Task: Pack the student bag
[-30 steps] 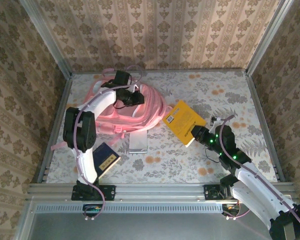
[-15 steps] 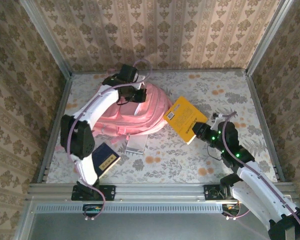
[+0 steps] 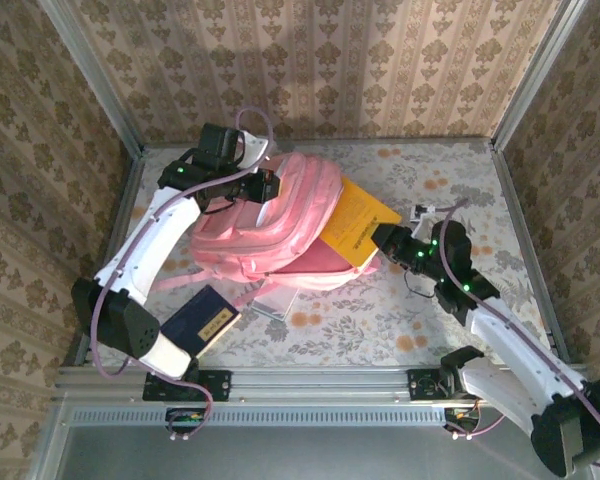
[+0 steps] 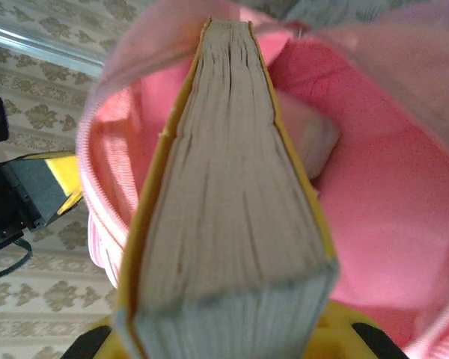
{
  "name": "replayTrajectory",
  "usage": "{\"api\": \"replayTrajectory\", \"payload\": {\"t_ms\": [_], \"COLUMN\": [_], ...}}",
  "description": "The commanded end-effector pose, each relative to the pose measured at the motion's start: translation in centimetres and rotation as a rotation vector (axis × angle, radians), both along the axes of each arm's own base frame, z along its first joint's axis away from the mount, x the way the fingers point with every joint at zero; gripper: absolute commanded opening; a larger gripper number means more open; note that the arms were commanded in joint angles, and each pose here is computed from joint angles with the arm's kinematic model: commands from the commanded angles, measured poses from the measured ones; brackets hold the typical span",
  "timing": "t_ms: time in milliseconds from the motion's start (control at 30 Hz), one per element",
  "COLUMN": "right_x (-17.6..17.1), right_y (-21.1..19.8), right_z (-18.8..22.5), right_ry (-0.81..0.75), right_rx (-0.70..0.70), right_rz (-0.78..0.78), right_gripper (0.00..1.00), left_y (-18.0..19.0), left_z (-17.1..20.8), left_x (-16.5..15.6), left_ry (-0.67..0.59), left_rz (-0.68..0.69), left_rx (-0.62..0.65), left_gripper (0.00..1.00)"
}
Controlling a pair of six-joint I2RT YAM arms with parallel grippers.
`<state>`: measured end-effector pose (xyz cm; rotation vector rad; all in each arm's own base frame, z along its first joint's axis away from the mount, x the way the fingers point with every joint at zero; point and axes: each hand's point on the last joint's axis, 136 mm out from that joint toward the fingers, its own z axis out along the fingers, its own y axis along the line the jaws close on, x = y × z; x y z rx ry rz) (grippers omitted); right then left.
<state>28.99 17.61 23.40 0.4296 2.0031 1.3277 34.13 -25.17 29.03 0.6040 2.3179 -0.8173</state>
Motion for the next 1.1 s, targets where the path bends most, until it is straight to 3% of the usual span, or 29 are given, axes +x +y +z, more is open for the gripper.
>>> {"api": "replayTrajectory", "payload": {"t_ms": [0,100,167,267,467,767,933,1000,1067], "right_x": [-0.3,-0.2,-0.4,-0.7,-1.0,-1.3,-1.5,-1.6,-1.7], "right_y": [2.6,3.1,3.2,3.2,3.6,3.9,3.9,3.8,3.8], "right_z": [7.7,9.5,10.2,10.8,11.0,10.6,10.8,10.8,10.7], "right_ry": [-0.137,-0.159,-0.164,-0.18,-0.192,-0.19,-0.192,-0.195,-0.196], "right_rx": [0.23,0.315,0.328,0.331,0.335,0.312,0.313,0.311,0.302], "right_rz": [0.105,0.12,0.123,0.121,0.129,0.13,0.129,0.129,0.127], "right_gripper": [0.0,0.0,0.0,0.0,0.0,0.0,0.0,0.0,0.0], "left_y": [-1.9,-1.9,-2.0,-2.5,-5.7,-9.0,-9.9,-9.8,-9.7], "left_z": [3.2,1.4,1.1,1.5,2.1,-2.4,-4.4,-4.9,-4.9], "left_x": [-0.1,0.0,-0.4,-1.5,-4.5,-4.9,-4.4,-4.2,-4.1], "left_ry": [-0.069,-0.001,-0.002,-0.024,-0.07,-0.14,-0.142,-0.143,-0.151], "left_rz": [-0.08,-0.055,-0.056,-0.066,-0.177,-0.219,-0.226,-0.222,-0.221], "left_rx": [-0.113,-0.063,-0.029,0.033,0.154,0.471,0.541,0.56,0.566], "left_gripper": [0.02,0.34,0.45,0.54,0.63,0.64,0.61,0.53,0.32]}}
